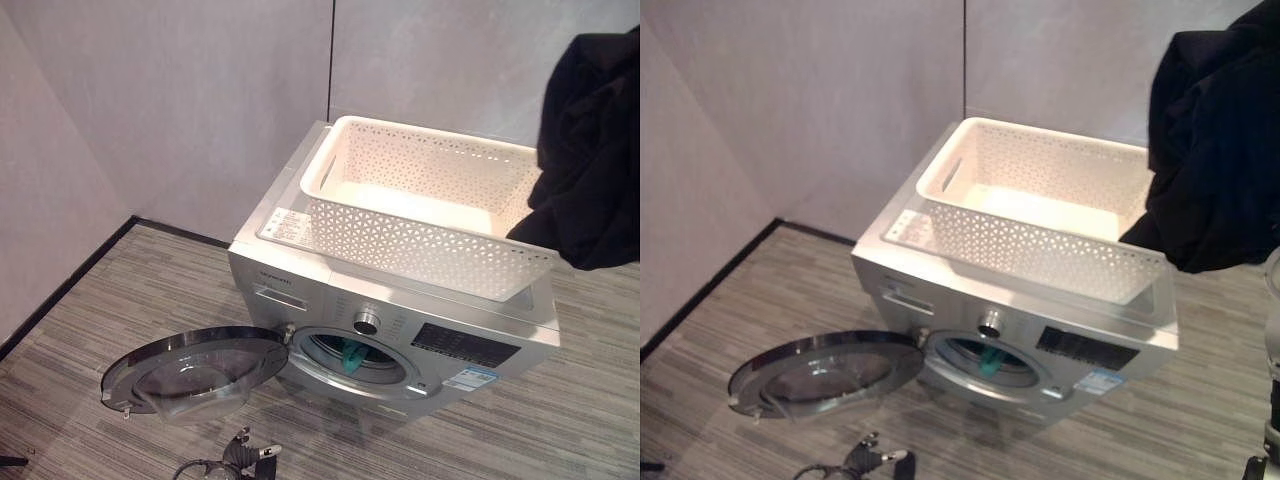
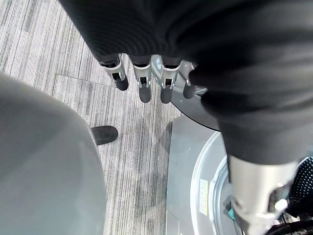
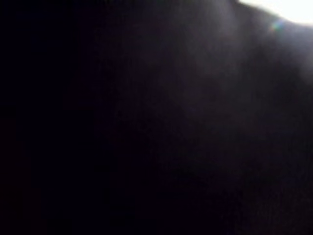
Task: Grab the laundry basket,head to the washer,open it,put in the laundry and shut it.
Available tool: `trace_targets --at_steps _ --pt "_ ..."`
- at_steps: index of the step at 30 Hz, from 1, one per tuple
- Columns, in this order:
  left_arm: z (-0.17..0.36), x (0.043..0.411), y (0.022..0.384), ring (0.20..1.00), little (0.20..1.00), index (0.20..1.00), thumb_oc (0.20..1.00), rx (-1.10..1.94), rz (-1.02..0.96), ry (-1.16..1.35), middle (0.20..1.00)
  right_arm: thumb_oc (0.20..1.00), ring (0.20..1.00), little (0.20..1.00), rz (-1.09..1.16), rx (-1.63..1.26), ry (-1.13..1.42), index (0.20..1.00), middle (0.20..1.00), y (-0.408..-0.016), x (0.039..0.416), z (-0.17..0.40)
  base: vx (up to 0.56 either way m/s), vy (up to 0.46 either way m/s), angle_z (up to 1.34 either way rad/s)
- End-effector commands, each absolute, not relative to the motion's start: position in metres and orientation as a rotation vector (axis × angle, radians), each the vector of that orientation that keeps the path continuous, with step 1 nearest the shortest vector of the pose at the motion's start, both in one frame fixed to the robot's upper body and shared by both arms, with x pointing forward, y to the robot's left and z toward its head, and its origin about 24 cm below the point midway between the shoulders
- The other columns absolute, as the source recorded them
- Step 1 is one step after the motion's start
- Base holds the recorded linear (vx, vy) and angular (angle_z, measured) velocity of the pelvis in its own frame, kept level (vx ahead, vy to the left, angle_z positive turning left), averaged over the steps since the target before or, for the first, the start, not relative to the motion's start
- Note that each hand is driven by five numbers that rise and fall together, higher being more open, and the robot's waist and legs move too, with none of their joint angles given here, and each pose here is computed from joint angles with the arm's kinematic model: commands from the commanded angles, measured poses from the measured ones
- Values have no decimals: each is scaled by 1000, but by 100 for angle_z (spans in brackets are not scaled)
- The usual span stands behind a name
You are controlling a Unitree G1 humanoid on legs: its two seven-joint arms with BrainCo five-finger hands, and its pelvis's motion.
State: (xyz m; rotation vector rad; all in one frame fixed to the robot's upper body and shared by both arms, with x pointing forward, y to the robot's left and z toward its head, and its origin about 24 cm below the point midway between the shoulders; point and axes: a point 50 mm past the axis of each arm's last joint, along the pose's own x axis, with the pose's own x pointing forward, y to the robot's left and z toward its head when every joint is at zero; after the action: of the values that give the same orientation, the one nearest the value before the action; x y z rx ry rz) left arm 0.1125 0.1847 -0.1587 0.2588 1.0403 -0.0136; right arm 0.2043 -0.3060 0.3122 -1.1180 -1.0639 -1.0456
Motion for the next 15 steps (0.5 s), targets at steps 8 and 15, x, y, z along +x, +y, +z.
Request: trace_targets --at_steps 8,15 --pt "-163 109 186 1000 1000 1000 1000 306 -15 1078 1000 200 200 200 -1124 -1075 -1124 200 200 -309 178 314 -1 -4 -2" --pt "-164 105 188 1000 1000 1000 1000 297 1 1090 1000 200 200 200 -1362 -1202 -1017 200 200 -340 161 317 0 0 0"
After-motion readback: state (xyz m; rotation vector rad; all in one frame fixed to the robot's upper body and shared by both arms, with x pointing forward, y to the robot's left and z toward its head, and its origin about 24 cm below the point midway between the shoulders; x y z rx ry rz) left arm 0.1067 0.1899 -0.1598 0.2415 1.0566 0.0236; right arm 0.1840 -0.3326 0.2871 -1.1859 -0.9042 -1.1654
